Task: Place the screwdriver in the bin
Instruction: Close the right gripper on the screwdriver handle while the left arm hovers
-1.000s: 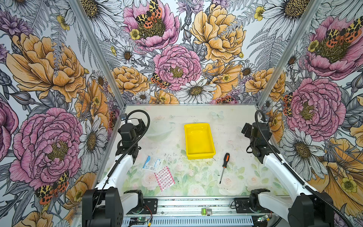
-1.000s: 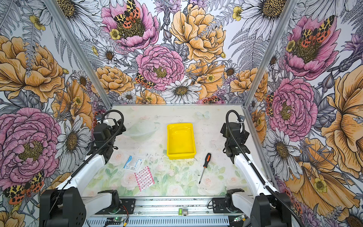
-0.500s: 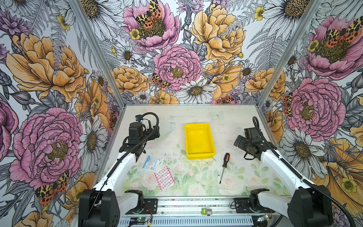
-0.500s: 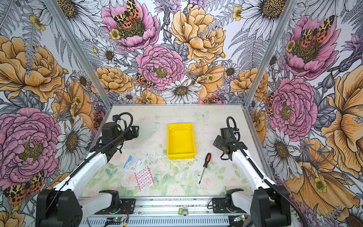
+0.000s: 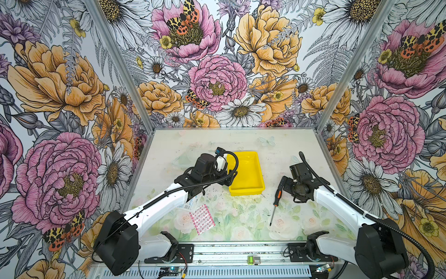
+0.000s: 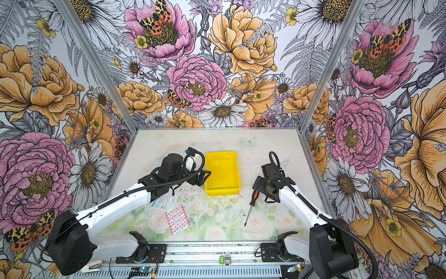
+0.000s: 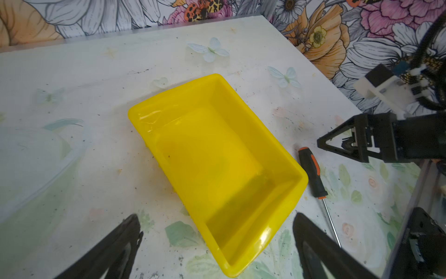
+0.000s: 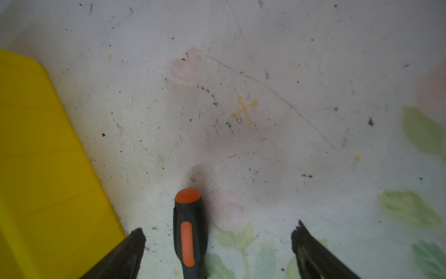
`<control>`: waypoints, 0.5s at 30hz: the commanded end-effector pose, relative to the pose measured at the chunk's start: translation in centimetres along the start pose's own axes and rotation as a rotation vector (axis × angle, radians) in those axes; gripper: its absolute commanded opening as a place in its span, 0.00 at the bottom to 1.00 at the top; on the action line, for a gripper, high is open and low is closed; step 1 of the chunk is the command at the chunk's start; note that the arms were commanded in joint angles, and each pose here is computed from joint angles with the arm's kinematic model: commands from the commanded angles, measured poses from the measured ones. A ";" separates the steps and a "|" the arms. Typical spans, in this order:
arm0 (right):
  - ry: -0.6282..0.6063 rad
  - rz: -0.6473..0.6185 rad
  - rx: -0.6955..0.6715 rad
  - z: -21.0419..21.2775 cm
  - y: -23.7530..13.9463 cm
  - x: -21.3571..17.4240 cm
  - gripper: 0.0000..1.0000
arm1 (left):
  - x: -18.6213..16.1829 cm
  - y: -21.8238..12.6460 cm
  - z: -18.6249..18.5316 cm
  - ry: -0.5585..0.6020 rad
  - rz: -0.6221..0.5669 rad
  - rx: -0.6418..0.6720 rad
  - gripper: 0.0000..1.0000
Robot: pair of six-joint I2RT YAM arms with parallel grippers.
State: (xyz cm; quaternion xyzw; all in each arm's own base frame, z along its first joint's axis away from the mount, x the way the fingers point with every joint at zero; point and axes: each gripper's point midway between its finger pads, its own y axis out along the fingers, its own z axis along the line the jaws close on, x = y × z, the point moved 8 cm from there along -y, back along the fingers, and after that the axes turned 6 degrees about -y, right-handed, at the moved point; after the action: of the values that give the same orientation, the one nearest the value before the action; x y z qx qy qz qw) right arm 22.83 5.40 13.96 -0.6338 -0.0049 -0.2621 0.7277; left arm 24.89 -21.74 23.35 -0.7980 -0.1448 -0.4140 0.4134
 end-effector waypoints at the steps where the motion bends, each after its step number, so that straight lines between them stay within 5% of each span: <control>1: -0.023 0.051 0.018 0.3 0.6 -0.7 0.95 | 0.1 0.6 -2.8 0.060 -0.002 -0.061 0.99; 15: -0.092 0.143 0.021 1.1 2.6 -2.1 0.80 | -2.1 1.1 -6.0 0.117 0.036 -0.079 0.99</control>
State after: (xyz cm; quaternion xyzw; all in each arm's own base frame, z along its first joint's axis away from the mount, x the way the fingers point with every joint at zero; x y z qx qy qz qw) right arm 22.25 6.99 11.50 -0.6398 0.0103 -0.1901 0.7446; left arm 21.01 -26.99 22.04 -0.7976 -0.0698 -0.4458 0.4002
